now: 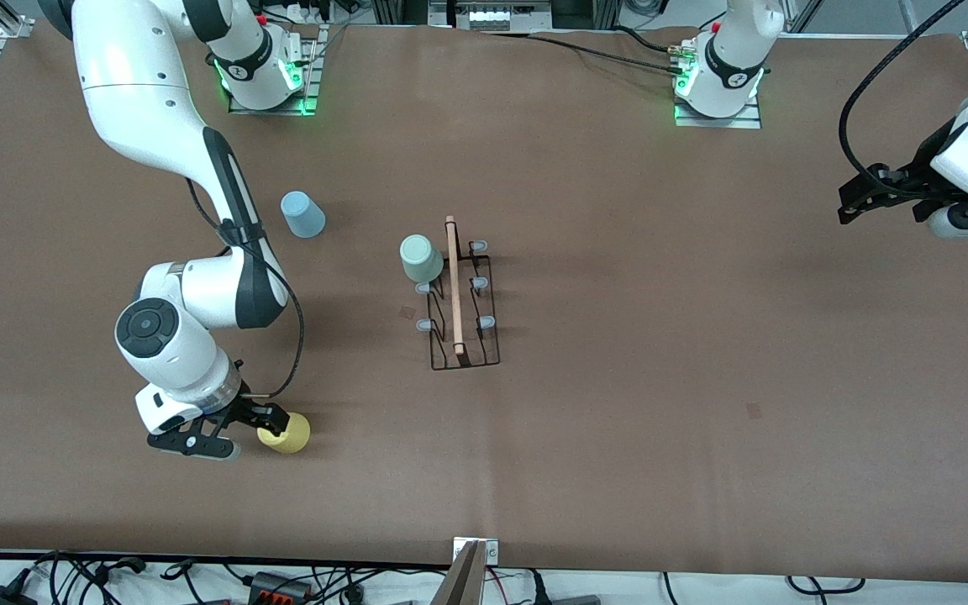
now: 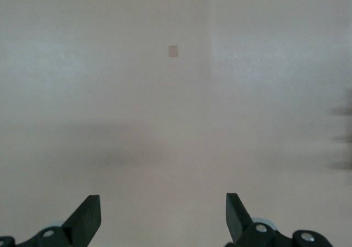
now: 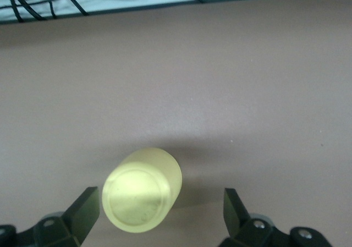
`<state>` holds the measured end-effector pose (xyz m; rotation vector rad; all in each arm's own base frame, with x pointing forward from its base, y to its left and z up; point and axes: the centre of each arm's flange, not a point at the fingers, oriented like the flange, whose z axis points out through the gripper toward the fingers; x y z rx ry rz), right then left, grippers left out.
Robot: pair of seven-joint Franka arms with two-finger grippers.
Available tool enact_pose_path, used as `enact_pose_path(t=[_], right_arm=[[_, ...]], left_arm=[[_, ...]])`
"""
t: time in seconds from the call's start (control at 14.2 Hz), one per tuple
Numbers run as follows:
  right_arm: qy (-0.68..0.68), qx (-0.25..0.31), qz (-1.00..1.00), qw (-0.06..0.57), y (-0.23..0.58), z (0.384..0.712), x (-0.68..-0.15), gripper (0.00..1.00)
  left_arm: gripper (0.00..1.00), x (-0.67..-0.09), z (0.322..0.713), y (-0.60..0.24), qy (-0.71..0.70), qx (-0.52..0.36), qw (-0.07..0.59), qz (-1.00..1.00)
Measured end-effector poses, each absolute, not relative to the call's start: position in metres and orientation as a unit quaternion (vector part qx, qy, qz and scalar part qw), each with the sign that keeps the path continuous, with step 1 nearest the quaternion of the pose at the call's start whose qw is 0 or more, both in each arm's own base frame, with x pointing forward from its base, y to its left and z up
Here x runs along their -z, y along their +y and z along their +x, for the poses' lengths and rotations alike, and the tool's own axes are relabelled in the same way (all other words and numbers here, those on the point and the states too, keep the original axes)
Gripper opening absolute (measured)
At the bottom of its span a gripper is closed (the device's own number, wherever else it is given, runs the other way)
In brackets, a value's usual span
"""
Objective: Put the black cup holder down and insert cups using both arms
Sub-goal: 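Move the right gripper to the yellow cup and grasp it, then lift the yellow cup with the right gripper and carry it to the holder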
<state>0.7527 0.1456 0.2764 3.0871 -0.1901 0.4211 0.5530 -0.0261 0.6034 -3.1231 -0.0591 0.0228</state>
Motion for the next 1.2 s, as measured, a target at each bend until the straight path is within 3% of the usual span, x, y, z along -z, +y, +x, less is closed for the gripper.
enact_pose_path(t=[0.85, 1.2], right_arm=[[-0.036, -0.169, 0.985, -0.001, 0.16, 0.756, -0.226, 1.0], [-0.022, -0.125, 0.992, 0.011, 0.158, 0.749, -0.214, 1.0]], left_arm=[[1.0, -0.604, 0.553, -0.027, -0.018, -0.007, 0.009, -1.0], [1.0, -0.604, 0.553, -0.027, -0.018, -0.007, 0.009, -1.0]])
